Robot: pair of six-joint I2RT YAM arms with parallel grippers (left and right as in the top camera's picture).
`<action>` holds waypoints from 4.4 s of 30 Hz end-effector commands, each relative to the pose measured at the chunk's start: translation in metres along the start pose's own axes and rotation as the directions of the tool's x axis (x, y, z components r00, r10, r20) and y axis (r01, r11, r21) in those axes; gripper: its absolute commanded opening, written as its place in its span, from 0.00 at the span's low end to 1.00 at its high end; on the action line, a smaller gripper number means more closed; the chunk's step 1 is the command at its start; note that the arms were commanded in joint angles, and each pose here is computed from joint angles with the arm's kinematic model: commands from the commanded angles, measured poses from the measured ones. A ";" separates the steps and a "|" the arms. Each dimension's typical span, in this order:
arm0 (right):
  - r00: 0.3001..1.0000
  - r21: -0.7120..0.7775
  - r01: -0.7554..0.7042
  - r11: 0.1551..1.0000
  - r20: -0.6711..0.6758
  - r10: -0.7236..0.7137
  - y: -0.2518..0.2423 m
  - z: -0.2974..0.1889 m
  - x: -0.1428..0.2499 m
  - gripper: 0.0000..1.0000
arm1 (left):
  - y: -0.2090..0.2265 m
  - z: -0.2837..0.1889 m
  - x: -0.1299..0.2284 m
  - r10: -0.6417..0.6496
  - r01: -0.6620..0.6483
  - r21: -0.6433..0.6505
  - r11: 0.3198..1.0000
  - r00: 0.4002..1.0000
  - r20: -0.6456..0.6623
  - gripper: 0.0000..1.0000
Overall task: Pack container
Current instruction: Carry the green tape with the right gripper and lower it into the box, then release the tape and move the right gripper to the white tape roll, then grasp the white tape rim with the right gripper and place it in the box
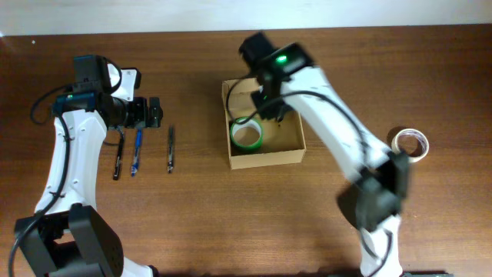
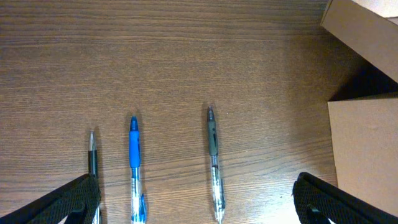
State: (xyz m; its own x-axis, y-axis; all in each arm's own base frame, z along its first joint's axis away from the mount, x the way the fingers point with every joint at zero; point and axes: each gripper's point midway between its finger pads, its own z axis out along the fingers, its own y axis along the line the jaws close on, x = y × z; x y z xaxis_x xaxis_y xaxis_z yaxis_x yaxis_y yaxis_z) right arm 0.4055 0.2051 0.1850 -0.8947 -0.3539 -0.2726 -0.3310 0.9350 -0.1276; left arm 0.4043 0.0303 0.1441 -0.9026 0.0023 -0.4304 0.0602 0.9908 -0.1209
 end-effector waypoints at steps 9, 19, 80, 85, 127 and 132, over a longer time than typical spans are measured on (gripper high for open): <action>0.865 0.274 -0.370 0.888 0.449 0.222 -0.146 -0.229 0.071 0.43 | 0.000 -0.001 -0.006 0.016 -0.016 0.011 1.000 1.000 0.013 0.99; 0.746 0.247 -0.666 0.704 0.204 0.634 -0.234 -0.149 0.138 0.47 | 0.000 -0.001 -0.006 0.016 -0.016 0.011 1.000 1.000 0.013 0.99; 0.610 -0.215 -0.739 0.639 0.190 0.769 -0.252 -0.061 0.124 0.04 | 0.000 -0.001 -0.006 0.016 -0.016 0.011 1.000 1.000 0.013 0.99; 0.820 -0.258 -0.426 0.867 0.296 0.490 -0.171 -0.115 0.076 0.04 | 0.000 -0.001 -0.006 0.016 -0.016 0.011 1.000 1.000 0.013 0.99; 0.992 -0.164 0.082 0.983 0.107 -0.065 0.034 0.083 0.006 0.04 | 0.000 -0.001 -0.006 0.016 -0.016 0.011 1.000 1.000 0.013 0.99; 0.993 -0.169 0.085 0.982 0.090 -0.071 0.043 0.093 0.008 0.04 | 0.000 -0.001 -0.006 0.016 -0.016 0.011 1.000 1.000 0.013 0.99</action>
State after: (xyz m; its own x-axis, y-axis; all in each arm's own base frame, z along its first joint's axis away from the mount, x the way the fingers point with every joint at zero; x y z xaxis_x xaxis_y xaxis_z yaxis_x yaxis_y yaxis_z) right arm 0.4142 0.2317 0.0977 -0.8320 -0.4212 -0.3612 -0.4506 0.8927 -0.0029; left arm 0.4044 0.0303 0.1444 -0.9024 0.0027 -0.4308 0.0608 0.9908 -0.1210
